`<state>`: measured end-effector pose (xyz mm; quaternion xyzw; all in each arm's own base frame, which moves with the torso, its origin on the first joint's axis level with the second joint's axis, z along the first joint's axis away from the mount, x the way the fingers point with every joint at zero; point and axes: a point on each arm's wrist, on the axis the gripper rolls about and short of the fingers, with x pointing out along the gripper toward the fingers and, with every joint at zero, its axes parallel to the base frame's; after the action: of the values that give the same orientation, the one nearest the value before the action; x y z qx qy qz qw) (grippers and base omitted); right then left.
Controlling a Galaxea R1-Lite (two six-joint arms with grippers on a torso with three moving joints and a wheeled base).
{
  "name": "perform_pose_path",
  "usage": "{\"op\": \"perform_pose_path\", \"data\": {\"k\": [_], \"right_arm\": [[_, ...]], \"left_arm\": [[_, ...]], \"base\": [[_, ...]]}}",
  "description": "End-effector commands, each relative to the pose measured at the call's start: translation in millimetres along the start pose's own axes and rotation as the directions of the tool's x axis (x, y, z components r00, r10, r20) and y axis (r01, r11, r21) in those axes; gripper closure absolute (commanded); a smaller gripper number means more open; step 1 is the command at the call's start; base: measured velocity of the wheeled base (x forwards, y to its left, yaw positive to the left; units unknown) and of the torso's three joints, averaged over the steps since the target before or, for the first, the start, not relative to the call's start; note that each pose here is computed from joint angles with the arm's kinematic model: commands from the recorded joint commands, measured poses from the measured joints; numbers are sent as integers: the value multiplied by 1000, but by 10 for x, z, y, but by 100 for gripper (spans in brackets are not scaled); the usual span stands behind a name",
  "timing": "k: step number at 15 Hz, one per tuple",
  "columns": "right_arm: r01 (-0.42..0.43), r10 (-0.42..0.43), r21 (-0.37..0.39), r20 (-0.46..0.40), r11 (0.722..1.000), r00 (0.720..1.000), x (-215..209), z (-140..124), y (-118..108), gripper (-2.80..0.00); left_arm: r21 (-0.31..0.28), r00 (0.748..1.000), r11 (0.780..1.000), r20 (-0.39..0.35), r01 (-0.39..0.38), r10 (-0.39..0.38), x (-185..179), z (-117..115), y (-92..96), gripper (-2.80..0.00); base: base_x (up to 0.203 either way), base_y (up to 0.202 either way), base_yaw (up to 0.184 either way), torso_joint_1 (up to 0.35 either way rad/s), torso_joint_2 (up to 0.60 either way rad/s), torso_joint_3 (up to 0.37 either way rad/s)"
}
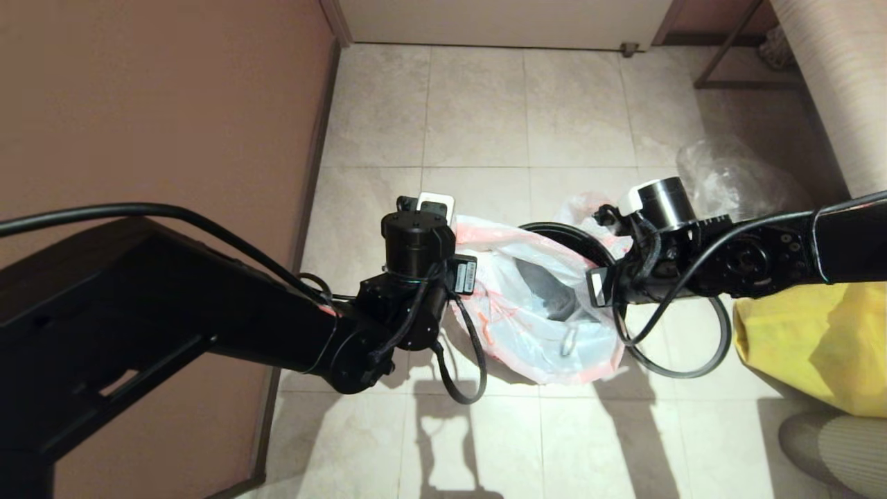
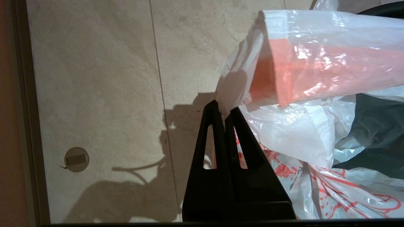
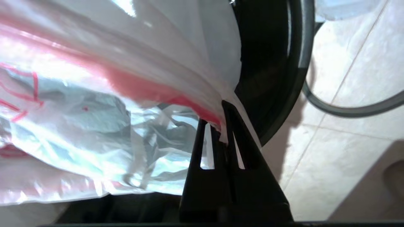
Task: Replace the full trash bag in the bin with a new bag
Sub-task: Put the new garbage bag on the trash can
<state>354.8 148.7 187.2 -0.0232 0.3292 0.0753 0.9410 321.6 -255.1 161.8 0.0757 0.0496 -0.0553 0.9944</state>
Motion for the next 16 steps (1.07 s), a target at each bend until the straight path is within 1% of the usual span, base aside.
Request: {"op": "perform_pose_path", "data": {"k": [1, 2, 4, 5, 7, 8, 9, 12, 14, 16], "right_arm": [[10, -10, 7, 1, 1000, 1000, -13, 29, -34, 0], [25, -25, 17, -4, 1000, 1000, -52, 38, -95, 0], [49, -51, 47, 26, 998, 998, -74, 137, -232, 0], [56, -60, 63, 55, 996, 997, -90, 231, -287, 0], [63, -74, 94, 126, 994, 989, -136, 446, -382, 0], [64, -79, 103, 146, 993, 986, -152, 527, -414, 0], [69, -85, 108, 142, 992, 986, -146, 572, -443, 0], [83, -93, 118, 79, 990, 993, -83, 454, -498, 0], [71, -80, 165, 49, 984, 996, -26, 391, -585, 0], [77, -86, 181, 43, 980, 995, 0, 381, -649, 0]], "left_arm": [[1, 1000, 1000, -5, -12, 12, 38, -35, 13, 0], [1, 1000, 1000, -5, -17, 17, 56, -39, 27, 0], [-15, 1000, 1000, 1, -24, 24, 105, -29, 29, 0], [-35, 1000, 999, 4, -27, 28, 130, -26, 21, 0], [-27, 999, 999, -13, -36, 35, 186, -106, 25, 0], [-22, 999, 999, -23, -37, 36, 207, -149, 15, 0], [-10, 998, 999, -43, -36, 35, 222, -234, -5, 0], [33, 994, 999, -107, -30, 33, 167, -542, 2, 0], [55, 994, 998, -103, -29, 34, 113, -771, 18, 0], [97, 996, 995, -88, -21, 30, 96, -960, -9, 0]], "base": [[0, 0, 0, 0, 0, 0], [0, 0, 0, 0, 0, 0], [0, 0, 0, 0, 0, 0], [0, 0, 0, 0, 0, 0], [0, 0, 0, 0, 0, 0], [0, 0, 0, 0, 0, 0], [0, 0, 0, 0, 0, 0], [0, 0, 0, 0, 0, 0], [0, 0, 0, 0, 0, 0], [0, 0, 0, 0, 0, 0]]}}
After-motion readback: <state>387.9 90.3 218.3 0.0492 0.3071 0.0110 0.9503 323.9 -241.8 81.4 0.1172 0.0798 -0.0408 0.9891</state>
